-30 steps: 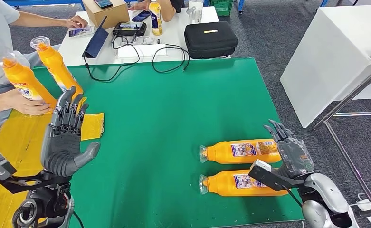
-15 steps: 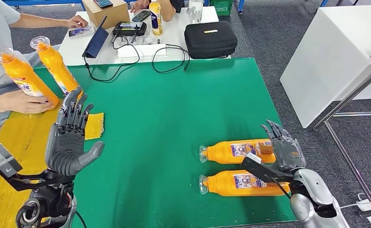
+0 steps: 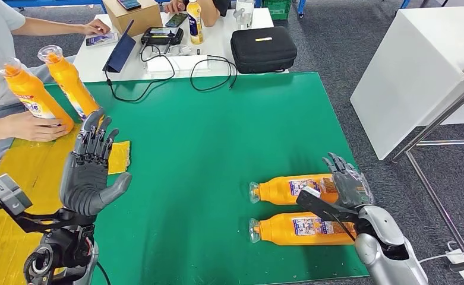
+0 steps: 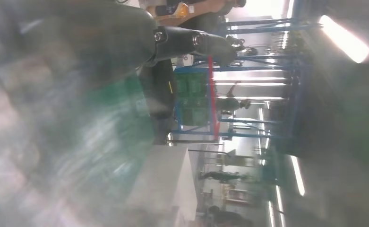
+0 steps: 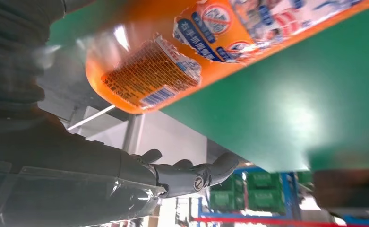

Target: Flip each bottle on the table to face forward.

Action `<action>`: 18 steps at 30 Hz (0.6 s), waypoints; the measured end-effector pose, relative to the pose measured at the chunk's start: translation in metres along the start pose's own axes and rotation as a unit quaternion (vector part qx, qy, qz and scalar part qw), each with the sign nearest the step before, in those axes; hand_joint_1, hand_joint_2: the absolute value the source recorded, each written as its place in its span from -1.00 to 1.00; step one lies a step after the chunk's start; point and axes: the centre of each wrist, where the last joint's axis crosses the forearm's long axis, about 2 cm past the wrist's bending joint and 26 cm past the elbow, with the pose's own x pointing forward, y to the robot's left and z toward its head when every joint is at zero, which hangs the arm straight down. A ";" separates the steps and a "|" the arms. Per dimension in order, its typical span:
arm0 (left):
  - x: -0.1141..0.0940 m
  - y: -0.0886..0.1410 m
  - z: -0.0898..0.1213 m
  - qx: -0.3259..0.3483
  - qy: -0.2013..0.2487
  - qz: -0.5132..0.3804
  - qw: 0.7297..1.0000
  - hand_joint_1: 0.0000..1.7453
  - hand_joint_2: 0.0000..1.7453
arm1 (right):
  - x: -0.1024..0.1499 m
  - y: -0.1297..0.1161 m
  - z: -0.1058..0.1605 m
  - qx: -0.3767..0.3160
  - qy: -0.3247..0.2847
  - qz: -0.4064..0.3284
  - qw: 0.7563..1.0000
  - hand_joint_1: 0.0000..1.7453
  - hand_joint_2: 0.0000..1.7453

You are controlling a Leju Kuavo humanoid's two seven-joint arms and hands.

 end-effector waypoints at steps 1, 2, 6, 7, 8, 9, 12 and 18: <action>-0.001 0.000 0.000 0.000 0.001 0.001 1.000 -1.00 1.00 | -0.001 0.001 -0.002 0.003 0.004 0.000 1.000 -1.00 1.00; -0.001 0.000 0.000 0.001 0.001 0.002 1.000 -1.00 1.00 | -0.003 0.001 -0.003 0.005 0.006 0.000 1.000 -1.00 1.00; -0.002 0.000 0.000 0.001 0.003 0.004 1.000 -1.00 1.00 | -0.006 0.004 -0.006 0.016 0.014 0.000 1.000 -1.00 1.00; -0.003 0.000 -0.001 0.001 0.003 0.006 1.000 -1.00 1.00 | -0.007 0.004 -0.007 0.023 0.017 0.000 1.000 -1.00 1.00; -0.003 0.000 -0.001 0.001 0.003 0.007 1.000 -1.00 1.00 | -0.009 0.005 -0.009 0.032 0.020 -0.001 0.999 -1.00 1.00; -0.003 0.001 -0.002 0.000 0.003 0.009 1.000 -1.00 1.00 | -0.012 0.005 -0.011 0.043 0.024 -0.001 0.999 -1.00 1.00; -0.006 0.001 -0.005 -0.001 0.002 0.015 1.000 -1.00 1.00 | -0.023 0.007 -0.019 0.072 0.039 0.007 0.997 -1.00 1.00; -0.011 0.000 -0.011 -0.002 0.003 0.025 1.000 -1.00 1.00 | -0.038 0.006 -0.038 0.102 0.063 0.018 0.993 -1.00 1.00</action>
